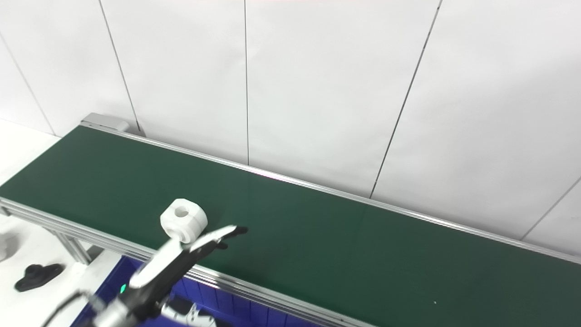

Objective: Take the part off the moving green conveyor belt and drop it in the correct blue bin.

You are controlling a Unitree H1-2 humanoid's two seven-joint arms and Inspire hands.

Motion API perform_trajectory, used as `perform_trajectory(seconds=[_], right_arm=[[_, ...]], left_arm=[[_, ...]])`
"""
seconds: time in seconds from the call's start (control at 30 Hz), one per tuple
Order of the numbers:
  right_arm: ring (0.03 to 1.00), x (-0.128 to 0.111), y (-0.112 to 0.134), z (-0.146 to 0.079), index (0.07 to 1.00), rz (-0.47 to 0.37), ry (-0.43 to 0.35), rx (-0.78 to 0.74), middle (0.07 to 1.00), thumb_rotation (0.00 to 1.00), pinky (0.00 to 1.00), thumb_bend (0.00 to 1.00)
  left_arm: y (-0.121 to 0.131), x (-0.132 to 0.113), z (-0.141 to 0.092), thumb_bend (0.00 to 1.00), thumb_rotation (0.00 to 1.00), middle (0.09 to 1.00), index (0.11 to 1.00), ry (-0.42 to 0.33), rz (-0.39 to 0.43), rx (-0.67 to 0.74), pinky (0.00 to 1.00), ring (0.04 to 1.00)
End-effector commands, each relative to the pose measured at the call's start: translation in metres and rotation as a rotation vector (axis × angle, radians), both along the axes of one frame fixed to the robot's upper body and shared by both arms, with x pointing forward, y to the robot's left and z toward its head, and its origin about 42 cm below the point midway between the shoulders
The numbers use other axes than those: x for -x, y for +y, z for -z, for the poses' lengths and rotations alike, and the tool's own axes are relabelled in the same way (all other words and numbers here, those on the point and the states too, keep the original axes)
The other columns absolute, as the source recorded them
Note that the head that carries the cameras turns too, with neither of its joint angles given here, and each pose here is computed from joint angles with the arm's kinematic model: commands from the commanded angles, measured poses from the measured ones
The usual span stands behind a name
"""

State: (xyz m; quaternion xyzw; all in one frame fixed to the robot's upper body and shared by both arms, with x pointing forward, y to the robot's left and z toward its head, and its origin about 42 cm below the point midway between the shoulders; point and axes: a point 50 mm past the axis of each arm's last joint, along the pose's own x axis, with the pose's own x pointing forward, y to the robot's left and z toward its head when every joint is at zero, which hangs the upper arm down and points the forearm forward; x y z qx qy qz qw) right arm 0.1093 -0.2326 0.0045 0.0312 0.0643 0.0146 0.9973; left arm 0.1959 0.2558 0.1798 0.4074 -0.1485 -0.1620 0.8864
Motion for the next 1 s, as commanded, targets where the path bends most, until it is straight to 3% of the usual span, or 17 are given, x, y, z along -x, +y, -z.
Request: perform_trajectory(seconds=[0.0, 0.17, 0.3, 0.57, 0.97], right_arm=[[1.0, -0.004, 0.001, -0.013, 1.0, -0.019, -0.091, 0.005, 1.0, 1.0, 1.0, 0.65], [1.0, -0.003, 0.002, -0.013, 1.0, -0.025, -0.093, 0.001, 1.0, 1.0, 1.0, 0.67], [1.0, -0.002, 0.002, -0.014, 1.0, -0.027, -0.093, 0.007, 1.0, 1.0, 1.0, 0.69], [1.0, 0.001, 0.005, -0.016, 1.0, -0.032, -0.097, -0.002, 1.0, 1.0, 1.0, 0.71], [1.0, 0.006, 0.007, -0.02, 1.0, -0.038, -0.104, -0.016, 1.0, 1.0, 1.0, 0.68]], left_arm=[[0.003, -0.018, -0.015, 1.0, 0.26, 0.849, 0.846, -0.059, 0.009, -0.141, 0.8, 0.857], [0.018, -0.055, -0.005, 1.0, 0.24, 0.828, 0.823, -0.072, 0.008, -0.313, 0.78, 0.842], [0.031, -0.083, 0.003, 1.0, 0.22, 0.856, 0.834, -0.018, -0.022, -0.389, 0.81, 0.866], [0.047, -0.126, 0.012, 1.0, 0.33, 0.876, 0.854, 0.04, -0.024, -0.492, 0.83, 0.877], [0.061, -0.157, 0.042, 1.0, 0.34, 0.886, 0.868, 0.114, -0.065, -0.517, 0.85, 0.893]])
